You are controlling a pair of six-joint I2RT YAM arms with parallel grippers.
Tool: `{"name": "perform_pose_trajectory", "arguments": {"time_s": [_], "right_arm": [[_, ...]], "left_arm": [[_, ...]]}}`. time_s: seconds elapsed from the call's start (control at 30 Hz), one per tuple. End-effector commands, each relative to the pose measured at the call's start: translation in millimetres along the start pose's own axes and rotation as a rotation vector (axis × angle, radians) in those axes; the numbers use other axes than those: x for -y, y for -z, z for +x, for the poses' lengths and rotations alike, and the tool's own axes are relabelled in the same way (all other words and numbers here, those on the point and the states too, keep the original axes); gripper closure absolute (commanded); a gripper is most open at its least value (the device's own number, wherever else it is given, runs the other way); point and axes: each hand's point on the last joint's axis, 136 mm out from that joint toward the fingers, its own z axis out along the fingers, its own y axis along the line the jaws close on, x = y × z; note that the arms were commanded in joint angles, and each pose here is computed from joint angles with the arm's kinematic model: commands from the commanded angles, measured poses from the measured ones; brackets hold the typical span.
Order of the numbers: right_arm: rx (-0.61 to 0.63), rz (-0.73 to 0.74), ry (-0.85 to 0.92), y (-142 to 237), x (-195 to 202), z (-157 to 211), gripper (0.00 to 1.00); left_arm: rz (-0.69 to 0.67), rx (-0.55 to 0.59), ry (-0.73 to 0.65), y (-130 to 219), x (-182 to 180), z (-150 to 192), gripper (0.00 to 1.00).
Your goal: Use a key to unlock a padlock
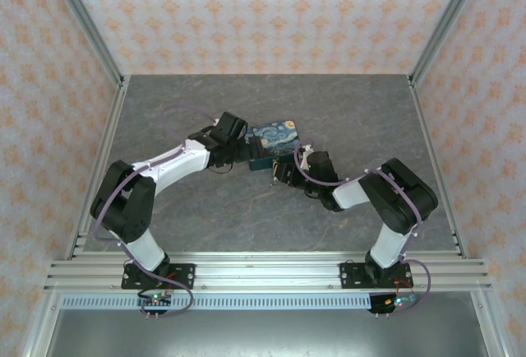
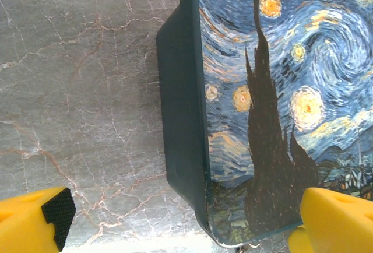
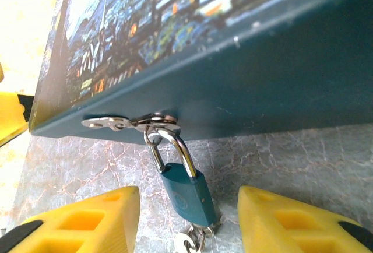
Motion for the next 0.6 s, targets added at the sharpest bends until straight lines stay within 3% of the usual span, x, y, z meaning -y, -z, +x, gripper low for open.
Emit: {"name": "perform_pose_trajectory", "arguments": {"time_s": [0.0, 0.57], "right_arm": [[-0.011, -0.040, 0.024, -6.7, -7.6, -0.8, 0.54], [-0.067, -0.007, 0.057, -16.5, -0.6, 17.1, 0.62]], "left_arm": [[-0.015, 0.035, -0.002, 0.9, -1.0, -14.6, 0.00], [0.006, 0.027, 0.024, -8.7, 1.4, -14.2, 0.00]]}}
